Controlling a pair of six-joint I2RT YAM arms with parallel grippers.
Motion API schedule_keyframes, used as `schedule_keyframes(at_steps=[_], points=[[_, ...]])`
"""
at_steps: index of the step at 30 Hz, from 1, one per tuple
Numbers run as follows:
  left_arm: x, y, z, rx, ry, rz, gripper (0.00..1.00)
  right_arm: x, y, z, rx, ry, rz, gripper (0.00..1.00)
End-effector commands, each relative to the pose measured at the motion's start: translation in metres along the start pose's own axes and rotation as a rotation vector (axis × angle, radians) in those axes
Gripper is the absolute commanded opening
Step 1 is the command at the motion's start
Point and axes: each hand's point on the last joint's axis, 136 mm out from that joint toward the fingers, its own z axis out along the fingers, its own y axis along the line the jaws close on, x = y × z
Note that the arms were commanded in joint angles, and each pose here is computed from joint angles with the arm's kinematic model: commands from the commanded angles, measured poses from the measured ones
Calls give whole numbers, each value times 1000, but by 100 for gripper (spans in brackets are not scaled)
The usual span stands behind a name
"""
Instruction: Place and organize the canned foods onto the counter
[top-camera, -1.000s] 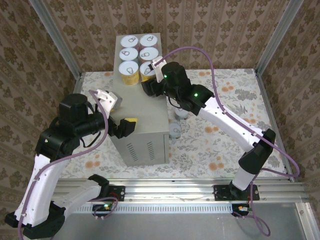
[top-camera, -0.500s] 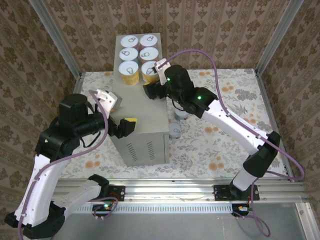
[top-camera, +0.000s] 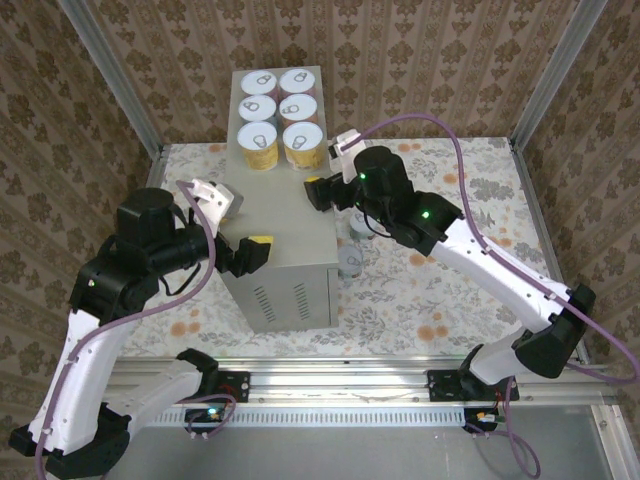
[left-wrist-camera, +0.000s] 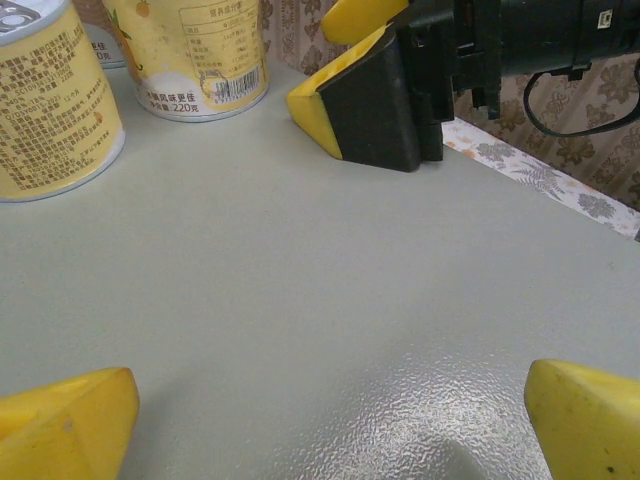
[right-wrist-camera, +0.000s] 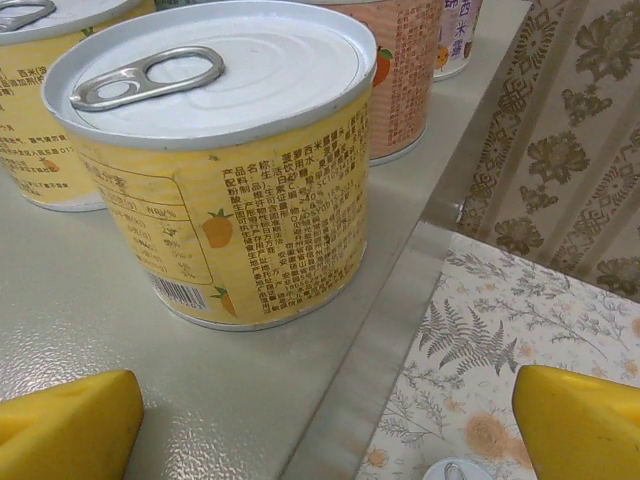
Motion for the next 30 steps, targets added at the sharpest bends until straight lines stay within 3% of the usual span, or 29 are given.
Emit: schedule_keyframes(at_steps=[1, 9, 22, 30], points=[[-4, 0, -6, -11, -18, 17, 100, 45, -10, 8, 55, 143, -51, 97], [-4, 1, -5, -19, -19, 25, 100, 54, -32, 8, 152, 172, -23, 99], [-1, 3, -6, -32, -17, 32, 100, 46, -51, 10, 179, 171, 11, 100], [-2, 4, -6, -37, -19, 36, 100, 26, -60, -7, 141, 85, 61, 100]])
